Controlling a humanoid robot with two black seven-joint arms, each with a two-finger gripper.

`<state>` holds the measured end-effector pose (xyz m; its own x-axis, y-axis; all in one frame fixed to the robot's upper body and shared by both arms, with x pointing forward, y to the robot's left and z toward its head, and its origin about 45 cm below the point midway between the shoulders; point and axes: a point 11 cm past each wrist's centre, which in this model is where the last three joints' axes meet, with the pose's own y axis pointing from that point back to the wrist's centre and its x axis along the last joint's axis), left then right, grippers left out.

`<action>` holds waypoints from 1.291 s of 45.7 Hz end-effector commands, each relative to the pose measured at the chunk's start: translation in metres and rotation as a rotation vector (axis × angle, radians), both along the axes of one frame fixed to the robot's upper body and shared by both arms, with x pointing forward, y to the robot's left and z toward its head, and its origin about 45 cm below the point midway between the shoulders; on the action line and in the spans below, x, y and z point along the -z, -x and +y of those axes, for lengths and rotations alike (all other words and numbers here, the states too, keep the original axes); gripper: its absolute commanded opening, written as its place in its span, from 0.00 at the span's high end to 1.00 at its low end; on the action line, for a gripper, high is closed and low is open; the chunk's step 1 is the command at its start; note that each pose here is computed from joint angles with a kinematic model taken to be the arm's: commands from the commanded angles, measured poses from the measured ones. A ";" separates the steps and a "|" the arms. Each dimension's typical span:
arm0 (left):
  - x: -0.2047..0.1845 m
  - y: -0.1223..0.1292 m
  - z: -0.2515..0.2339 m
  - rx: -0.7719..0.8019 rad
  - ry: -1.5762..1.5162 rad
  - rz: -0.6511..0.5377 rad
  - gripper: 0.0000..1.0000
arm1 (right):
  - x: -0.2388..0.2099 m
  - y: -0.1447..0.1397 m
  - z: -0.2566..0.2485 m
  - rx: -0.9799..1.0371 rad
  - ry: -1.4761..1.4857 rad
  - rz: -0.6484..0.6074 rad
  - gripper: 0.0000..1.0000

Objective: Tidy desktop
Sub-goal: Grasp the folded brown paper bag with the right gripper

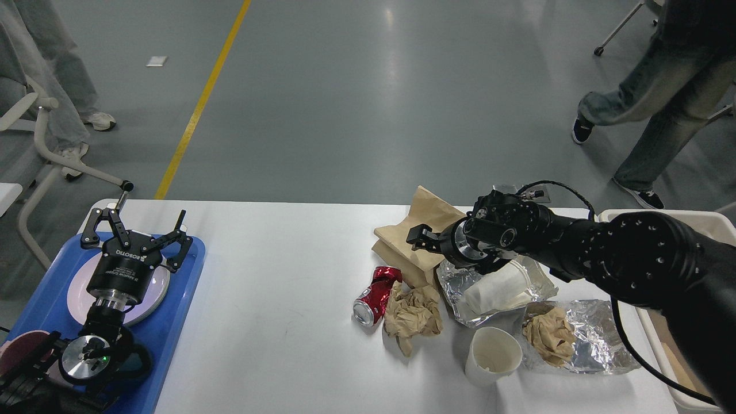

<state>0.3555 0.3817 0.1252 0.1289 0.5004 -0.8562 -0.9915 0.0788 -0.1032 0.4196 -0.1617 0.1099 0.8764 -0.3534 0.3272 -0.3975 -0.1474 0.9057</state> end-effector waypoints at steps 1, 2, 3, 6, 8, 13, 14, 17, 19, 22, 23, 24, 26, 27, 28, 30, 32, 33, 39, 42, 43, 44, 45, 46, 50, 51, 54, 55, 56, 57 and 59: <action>0.000 0.000 0.000 0.000 0.000 0.000 0.04 | -0.001 -0.001 0.007 0.011 -0.027 -0.006 0.00; 0.000 0.000 0.000 0.000 0.000 0.000 0.04 | -0.002 0.000 0.011 0.010 -0.037 -0.008 0.00; 0.000 0.000 0.000 0.000 0.000 0.000 0.04 | -0.003 -0.002 0.012 0.015 -0.043 -0.015 0.00; 0.000 0.000 0.000 0.000 0.000 0.000 0.04 | -0.004 -0.003 0.022 0.028 -0.061 -0.041 0.00; 0.000 0.000 0.000 0.000 0.000 0.000 0.04 | -0.003 -0.002 0.026 0.030 -0.064 -0.053 0.00; 0.000 0.000 0.000 0.000 0.000 0.000 0.04 | -0.001 0.000 0.033 0.030 -0.068 -0.062 0.03; 0.000 0.000 0.000 0.000 0.000 0.000 0.04 | 0.000 0.000 0.033 0.030 -0.067 -0.063 0.03; 0.000 0.000 0.000 0.000 0.000 0.000 0.04 | 0.004 0.003 0.037 0.030 -0.068 -0.065 0.03; 0.000 0.000 0.000 0.000 0.000 0.000 0.04 | 0.006 0.005 0.041 0.024 -0.068 -0.065 0.03; 0.000 0.000 0.000 0.000 0.000 0.000 0.04 | 0.013 0.009 0.047 0.020 -0.072 -0.062 0.03; 0.000 0.000 0.000 0.000 0.000 0.000 0.04 | 0.014 0.008 0.047 0.024 -0.074 -0.064 0.03; 0.000 0.000 0.000 0.000 0.000 0.000 0.04 | 0.014 0.008 0.046 0.029 -0.074 -0.066 0.03; 0.000 0.000 0.000 0.000 0.000 0.000 0.04 | 0.014 0.008 0.046 0.031 -0.078 -0.066 0.03; 0.000 0.000 0.000 0.000 0.000 0.000 0.04 | 0.014 0.008 0.047 0.032 -0.081 -0.066 0.03; 0.000 0.000 0.000 0.000 0.000 0.000 0.04 | 0.014 0.008 0.048 0.033 -0.085 -0.064 0.03; 0.000 0.000 0.000 0.000 0.000 0.000 0.04 | 0.014 0.008 0.049 0.039 -0.095 -0.063 0.03; 0.000 0.000 0.000 0.000 0.000 0.000 0.04 | 0.014 0.009 0.050 0.046 -0.106 -0.061 0.03; 0.000 0.000 0.000 0.000 0.000 0.000 0.04 | 0.014 0.009 0.050 0.047 -0.107 -0.060 0.03; 0.000 0.000 0.000 0.000 0.000 0.000 0.04 | 0.015 0.007 0.047 0.070 -0.101 -0.084 0.03; 0.000 0.000 0.000 0.000 0.000 0.000 0.04 | 0.017 0.007 0.046 0.078 -0.096 -0.091 0.14; 0.000 0.000 0.000 0.000 0.000 0.000 0.04 | 0.017 0.007 0.045 0.080 -0.094 -0.093 0.21; 0.000 0.000 0.000 0.000 0.000 0.000 0.04 | 0.017 0.007 0.045 0.080 -0.093 -0.093 0.27; 0.000 0.000 0.000 0.000 0.000 0.000 0.04 | 0.017 0.007 0.045 0.081 -0.094 -0.093 0.32; 0.000 0.000 0.000 0.000 0.000 0.000 0.04 | 0.018 0.007 0.044 0.083 -0.094 -0.094 0.36; 0.000 0.000 0.000 0.000 0.000 0.000 0.04 | 0.021 0.010 0.044 0.081 -0.091 -0.086 0.59; 0.000 0.000 0.000 0.000 0.000 0.000 0.04 | 0.021 0.010 0.044 0.081 -0.091 -0.085 0.65; 0.000 0.000 0.000 0.000 0.000 0.000 0.04 | 0.022 0.011 0.045 0.072 -0.087 -0.082 0.77; 0.000 0.000 0.000 0.000 0.000 0.000 0.04 | 0.022 0.012 0.045 0.070 -0.085 -0.081 0.82; 0.000 0.000 0.000 0.000 0.000 0.000 0.04 | 0.023 0.013 0.045 0.066 -0.082 -0.079 0.88; 0.000 0.000 0.000 0.000 0.000 0.000 0.04 | 0.023 0.013 0.046 0.064 -0.082 -0.079 0.93; 0.000 0.000 0.000 0.000 0.000 0.000 0.04 | 0.023 0.013 0.044 0.067 -0.076 -0.077 0.95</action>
<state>0.3556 0.3816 0.1252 0.1288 0.5004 -0.8562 -0.9915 0.0788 -0.1031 0.4083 -0.1171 0.0881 0.8191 -0.4442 0.3630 -0.4826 -0.1914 0.8547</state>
